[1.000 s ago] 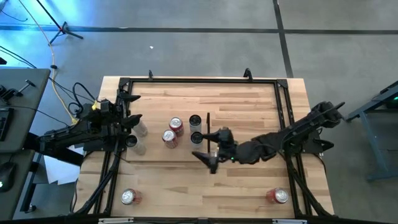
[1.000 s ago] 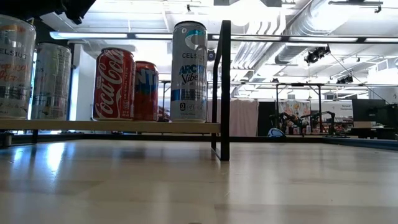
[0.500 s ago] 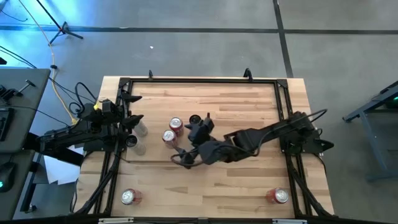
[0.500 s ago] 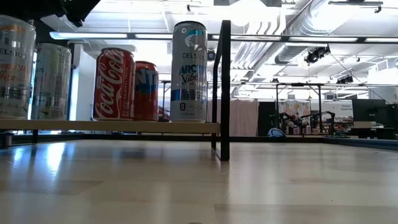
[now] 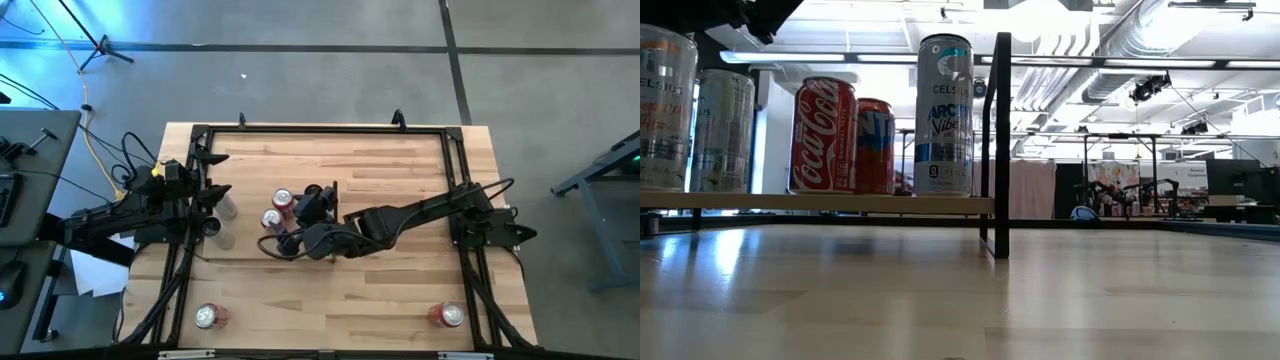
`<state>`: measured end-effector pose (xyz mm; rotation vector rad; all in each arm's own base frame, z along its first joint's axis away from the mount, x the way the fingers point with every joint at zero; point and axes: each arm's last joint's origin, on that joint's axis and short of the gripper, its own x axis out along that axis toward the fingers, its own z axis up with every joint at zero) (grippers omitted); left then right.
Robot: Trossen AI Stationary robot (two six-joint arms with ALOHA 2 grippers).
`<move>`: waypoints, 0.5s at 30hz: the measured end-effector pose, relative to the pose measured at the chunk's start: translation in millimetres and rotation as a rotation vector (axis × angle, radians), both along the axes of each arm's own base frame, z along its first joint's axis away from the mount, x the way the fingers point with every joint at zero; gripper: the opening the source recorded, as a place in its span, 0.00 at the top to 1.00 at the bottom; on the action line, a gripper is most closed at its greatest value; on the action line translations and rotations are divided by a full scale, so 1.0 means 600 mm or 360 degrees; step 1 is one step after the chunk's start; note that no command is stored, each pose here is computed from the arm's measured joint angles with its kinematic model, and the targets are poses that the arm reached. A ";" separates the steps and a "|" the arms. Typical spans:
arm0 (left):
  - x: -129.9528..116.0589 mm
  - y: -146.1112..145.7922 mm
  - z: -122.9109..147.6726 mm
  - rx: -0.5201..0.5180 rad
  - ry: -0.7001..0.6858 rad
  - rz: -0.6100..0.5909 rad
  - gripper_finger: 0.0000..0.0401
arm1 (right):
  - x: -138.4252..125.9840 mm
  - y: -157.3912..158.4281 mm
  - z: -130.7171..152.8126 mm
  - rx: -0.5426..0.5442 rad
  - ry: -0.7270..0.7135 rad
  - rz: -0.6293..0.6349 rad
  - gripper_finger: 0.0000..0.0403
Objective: Place canned beverage on shelf
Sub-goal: Put the right red white soda can on the shelf
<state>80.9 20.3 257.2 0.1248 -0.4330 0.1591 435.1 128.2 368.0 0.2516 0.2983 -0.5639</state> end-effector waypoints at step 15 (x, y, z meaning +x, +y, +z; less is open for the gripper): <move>0.000 0.000 0.000 0.0000 0.0000 0.0000 0.14 | 0.018 -0.020 0.004 0.0537 -0.0133 0.0247 0.02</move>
